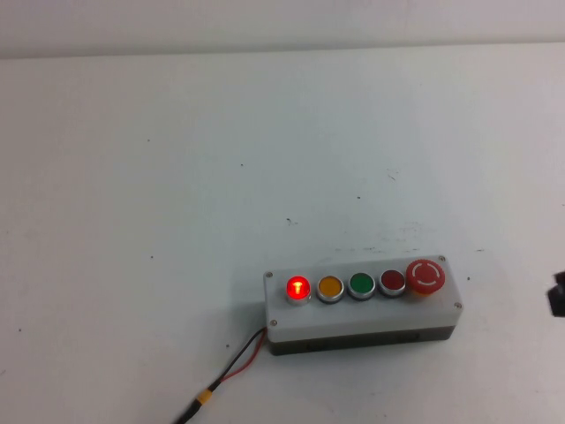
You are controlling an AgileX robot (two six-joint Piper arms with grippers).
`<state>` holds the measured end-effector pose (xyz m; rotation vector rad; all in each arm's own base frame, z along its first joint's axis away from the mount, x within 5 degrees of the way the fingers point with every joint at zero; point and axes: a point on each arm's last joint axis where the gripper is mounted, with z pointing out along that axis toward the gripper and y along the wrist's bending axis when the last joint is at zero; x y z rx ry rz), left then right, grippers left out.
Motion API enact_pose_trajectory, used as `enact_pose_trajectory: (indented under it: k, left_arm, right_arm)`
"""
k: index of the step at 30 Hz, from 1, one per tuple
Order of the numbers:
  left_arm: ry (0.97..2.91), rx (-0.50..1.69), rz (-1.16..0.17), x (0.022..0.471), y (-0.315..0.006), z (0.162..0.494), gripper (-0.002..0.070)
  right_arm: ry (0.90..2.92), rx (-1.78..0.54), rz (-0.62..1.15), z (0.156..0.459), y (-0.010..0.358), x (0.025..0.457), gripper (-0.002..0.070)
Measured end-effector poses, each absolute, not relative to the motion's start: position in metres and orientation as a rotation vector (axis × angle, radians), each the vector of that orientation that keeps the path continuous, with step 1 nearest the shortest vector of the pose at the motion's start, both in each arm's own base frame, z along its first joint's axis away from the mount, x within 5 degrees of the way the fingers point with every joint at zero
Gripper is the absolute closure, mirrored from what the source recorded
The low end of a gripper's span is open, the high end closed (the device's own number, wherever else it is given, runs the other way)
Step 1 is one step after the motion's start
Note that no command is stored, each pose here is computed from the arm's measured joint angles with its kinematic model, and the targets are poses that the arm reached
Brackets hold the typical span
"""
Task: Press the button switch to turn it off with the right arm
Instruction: Press the button to turn off
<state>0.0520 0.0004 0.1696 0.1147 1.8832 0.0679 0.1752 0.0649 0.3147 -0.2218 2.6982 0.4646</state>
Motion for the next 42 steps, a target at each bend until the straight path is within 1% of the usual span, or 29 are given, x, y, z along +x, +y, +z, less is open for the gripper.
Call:
enact_pose_trajectory:
  k: [4, 9, 12, 18, 22, 27, 31, 34, 36, 40, 42]
  left_arm:
    - [1.883, 0.115, 0.068, 0.052, 0.0, 0.17, 0.0677]
    - [1.883, 0.115, 0.068, 0.052, 0.0, 0.17, 0.0677]
    - [1.883, 0.115, 0.068, 0.052, 0.0, 0.17, 0.0677]
    - [1.883, 0.115, 0.068, 0.052, 0.0, 0.17, 0.0677]
    - [1.883, 0.115, 0.068, 0.052, 0.0, 0.17, 0.0677]
    - [1.883, 0.115, 0.068, 0.052, 0.0, 0.17, 0.0677]
    - [1.883, 0.115, 0.068, 0.052, 0.0, 0.17, 0.0677]
    - [1.883, 0.115, 0.068, 0.052, 0.0, 0.17, 0.0677]
    - [1.883, 0.115, 0.068, 0.052, 0.0, 0.17, 0.0677]
    - [1.883, 0.115, 0.068, 0.052, 0.0, 0.17, 0.0677]
    - [1.883, 0.115, 0.068, 0.052, 0.0, 0.17, 0.0677]
  right_arm:
    - [2.74, -0.39, 0.471, 0.314, 0.1, 0.198, 0.0692]
    - [2.739, -0.552, 0.382, 0.319, 0.15, 0.228, 0.0692]
    - [2.74, -0.653, 0.363, 0.321, 0.182, 0.242, 0.0692]
    - [2.729, -0.833, 0.319, 0.319, 0.246, 0.266, 0.0692]
    - [2.718, -0.906, 0.3, 0.314, 0.277, 0.278, 0.0692]
    - [2.727, -0.916, 0.287, 0.3, 0.292, 0.293, 0.0692]
    - [2.761, -0.927, 0.294, 0.29, 0.297, 0.296, 0.0692]
    - [2.767, -0.931, 0.296, 0.288, 0.297, 0.296, 0.0692]
    - [2.771, -0.939, 0.296, 0.286, 0.298, 0.295, 0.0692]
    - [2.799, -0.998, 0.306, 0.28, 0.297, 0.278, 0.0692]
    - [2.797, -1.015, 0.308, 0.282, 0.297, 0.273, 0.0692]
